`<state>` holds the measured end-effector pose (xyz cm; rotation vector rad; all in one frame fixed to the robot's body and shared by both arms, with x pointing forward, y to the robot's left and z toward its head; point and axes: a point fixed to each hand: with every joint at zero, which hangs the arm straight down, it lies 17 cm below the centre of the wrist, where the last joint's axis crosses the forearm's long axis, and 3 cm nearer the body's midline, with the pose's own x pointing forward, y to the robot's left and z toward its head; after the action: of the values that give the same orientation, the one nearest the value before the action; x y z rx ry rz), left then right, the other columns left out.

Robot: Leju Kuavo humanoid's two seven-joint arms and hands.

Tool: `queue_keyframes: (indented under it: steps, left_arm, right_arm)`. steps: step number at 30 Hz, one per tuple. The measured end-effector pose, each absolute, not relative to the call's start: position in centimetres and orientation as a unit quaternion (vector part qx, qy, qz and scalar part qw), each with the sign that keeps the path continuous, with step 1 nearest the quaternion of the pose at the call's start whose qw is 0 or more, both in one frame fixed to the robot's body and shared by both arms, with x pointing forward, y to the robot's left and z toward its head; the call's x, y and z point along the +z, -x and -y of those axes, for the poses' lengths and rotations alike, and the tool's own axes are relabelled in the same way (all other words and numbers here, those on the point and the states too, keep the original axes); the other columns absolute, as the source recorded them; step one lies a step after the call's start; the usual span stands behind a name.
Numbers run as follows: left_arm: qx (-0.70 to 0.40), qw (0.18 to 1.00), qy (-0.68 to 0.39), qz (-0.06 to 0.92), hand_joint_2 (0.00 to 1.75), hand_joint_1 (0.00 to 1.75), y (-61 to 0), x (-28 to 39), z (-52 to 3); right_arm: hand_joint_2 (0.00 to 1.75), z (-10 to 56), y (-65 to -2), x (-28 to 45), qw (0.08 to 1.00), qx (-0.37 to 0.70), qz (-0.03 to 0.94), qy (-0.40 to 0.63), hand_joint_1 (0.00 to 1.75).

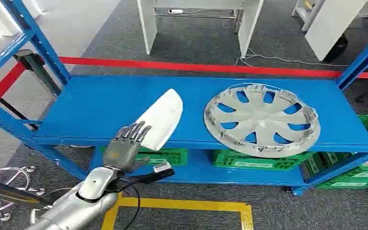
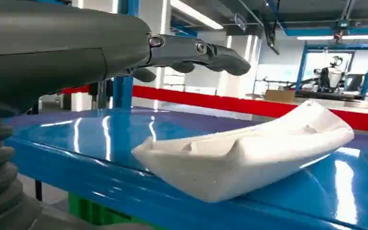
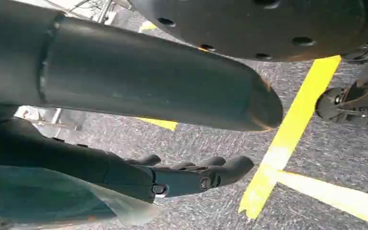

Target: Take the parts from the cabinet and place them on the table.

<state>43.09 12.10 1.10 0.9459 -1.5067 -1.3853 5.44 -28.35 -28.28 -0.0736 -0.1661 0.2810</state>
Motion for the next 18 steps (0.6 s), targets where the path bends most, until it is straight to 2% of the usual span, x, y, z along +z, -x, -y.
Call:
queue_keyframes:
  steps: [3, 4, 5, 18]
  left_arm:
    - [-0.556, 0.438, -0.374, 0.598, 1.75, 0.03, -43.0, 0.4, -12.1]
    - [-0.557, 0.441, -0.373, 0.596, 1.75, 0.45, -43.0, 0.1, -12.1]
    - [-0.558, 0.443, -0.372, 0.595, 1.75, 1.75, -42.9, -0.1, -12.1]
    - [-0.562, 0.456, -0.38, 0.575, 1.75, 1.75, -42.9, -1.5, -13.4]
  right_arm:
    - [0.0, 28.5, -5.4, -28.3, 0.986, 0.14, 0.082, 0.037, 0.0]
    - [0.0, 28.5, -5.3, -28.3, 0.986, 0.14, 0.082, 0.037, 0.0]
    - [0.0, 28.5, -5.3, -28.3, 0.986, 0.14, 0.081, 0.038, 0.0]
    - [0.0, 28.8, -5.1, -28.3, 0.985, 0.148, 0.08, 0.042, 0.0]
